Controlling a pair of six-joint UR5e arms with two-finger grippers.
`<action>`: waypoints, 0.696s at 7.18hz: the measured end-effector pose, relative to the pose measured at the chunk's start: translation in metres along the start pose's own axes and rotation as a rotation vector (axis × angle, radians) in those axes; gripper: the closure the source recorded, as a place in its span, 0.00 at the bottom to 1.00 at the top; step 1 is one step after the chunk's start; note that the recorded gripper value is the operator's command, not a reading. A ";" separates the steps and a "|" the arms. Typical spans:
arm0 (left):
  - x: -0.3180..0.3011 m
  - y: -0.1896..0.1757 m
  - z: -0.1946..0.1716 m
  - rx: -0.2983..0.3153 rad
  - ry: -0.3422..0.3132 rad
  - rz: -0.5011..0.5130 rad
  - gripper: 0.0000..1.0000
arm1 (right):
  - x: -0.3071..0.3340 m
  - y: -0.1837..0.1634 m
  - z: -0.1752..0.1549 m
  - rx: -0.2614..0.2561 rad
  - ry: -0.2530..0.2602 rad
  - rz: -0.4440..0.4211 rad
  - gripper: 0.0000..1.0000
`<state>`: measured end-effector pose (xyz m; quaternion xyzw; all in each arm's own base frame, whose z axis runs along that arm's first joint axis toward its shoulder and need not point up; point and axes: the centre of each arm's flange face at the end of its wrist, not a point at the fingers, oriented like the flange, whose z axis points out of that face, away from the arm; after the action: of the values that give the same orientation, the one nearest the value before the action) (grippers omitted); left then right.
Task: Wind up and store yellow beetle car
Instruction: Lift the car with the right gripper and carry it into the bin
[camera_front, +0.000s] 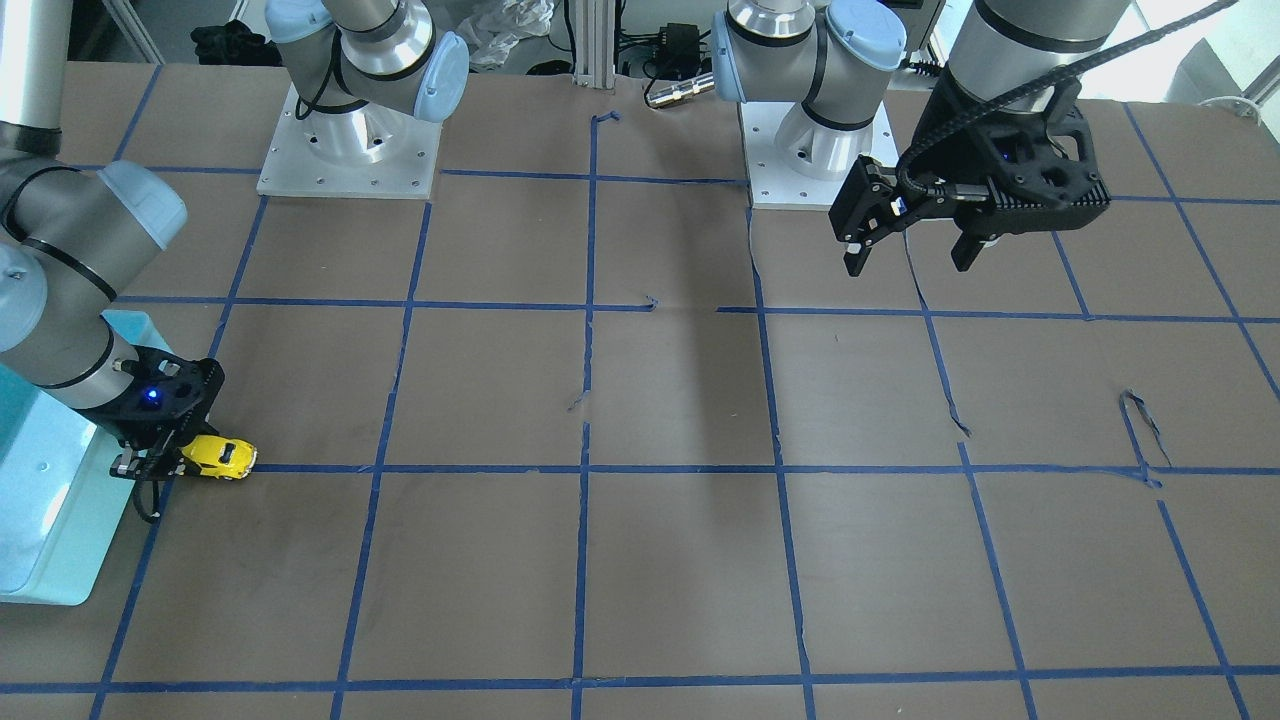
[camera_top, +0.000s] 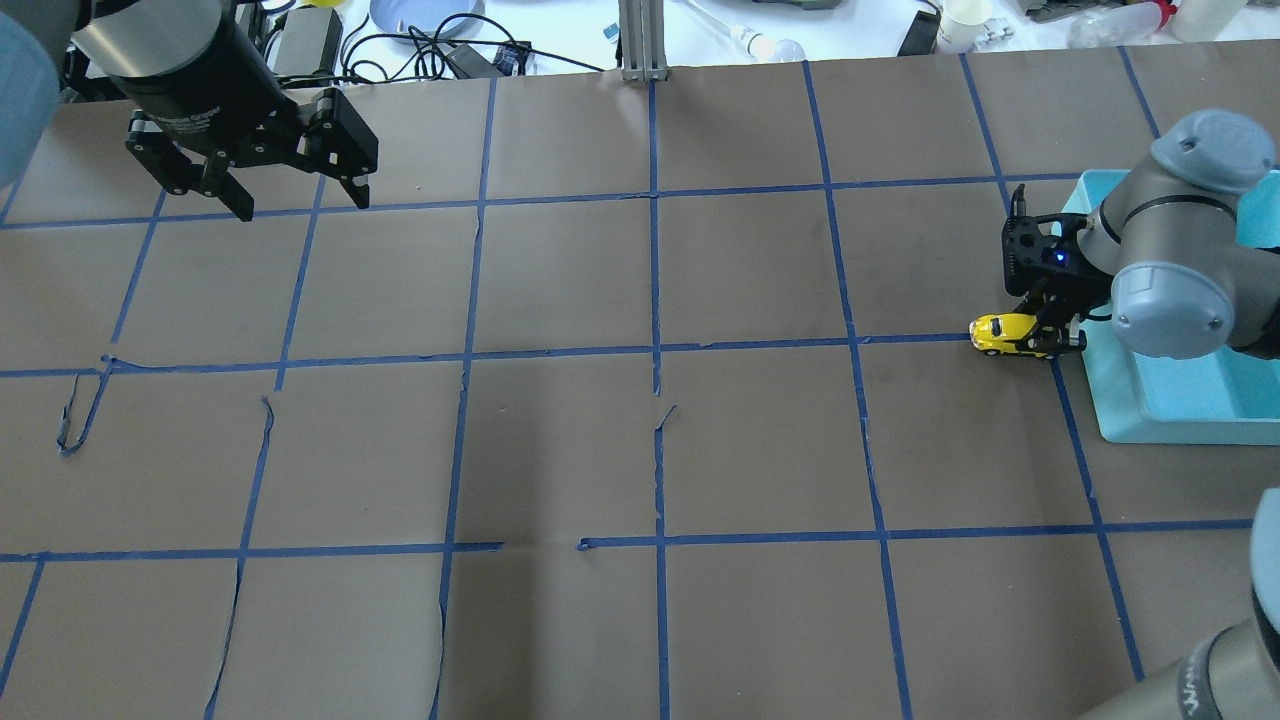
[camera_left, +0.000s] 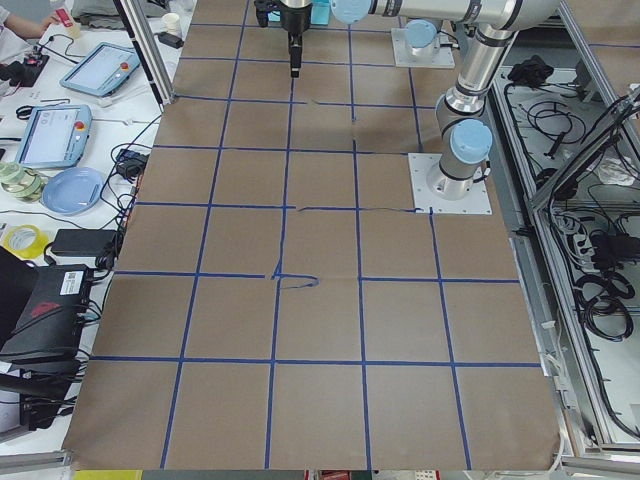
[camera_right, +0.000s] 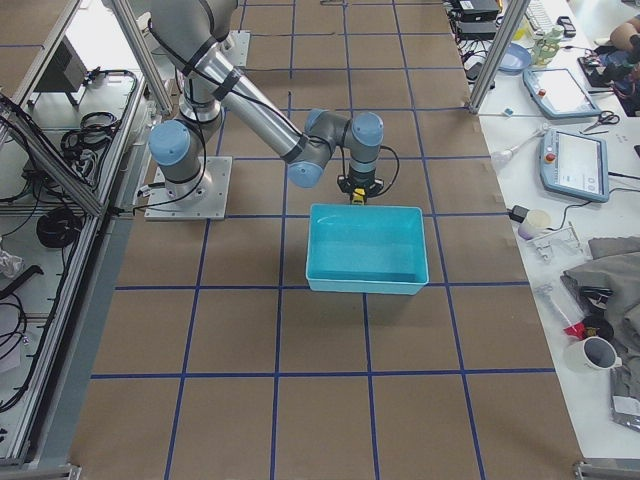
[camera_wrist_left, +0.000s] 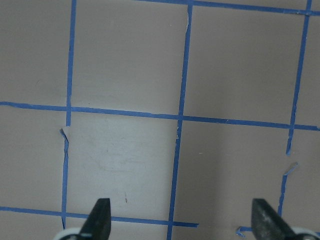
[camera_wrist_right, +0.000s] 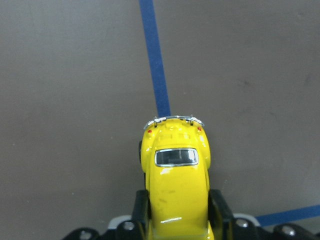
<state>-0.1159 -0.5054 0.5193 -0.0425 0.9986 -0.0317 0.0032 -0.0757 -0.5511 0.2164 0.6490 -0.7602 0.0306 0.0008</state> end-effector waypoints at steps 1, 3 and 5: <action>0.000 0.000 0.000 0.000 -0.001 0.001 0.00 | 0.006 -0.004 -0.017 0.008 0.021 0.004 0.69; 0.000 0.001 0.000 0.000 -0.001 0.001 0.00 | 0.022 -0.011 -0.054 0.032 0.026 0.018 0.69; 0.000 0.001 0.000 0.000 -0.001 0.001 0.00 | 0.040 -0.009 -0.087 0.040 0.012 0.025 0.69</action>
<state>-0.1164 -0.5046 0.5194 -0.0418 0.9986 -0.0316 0.0038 -0.0766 -0.5874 0.3053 0.6391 -0.7675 0.0496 -0.0081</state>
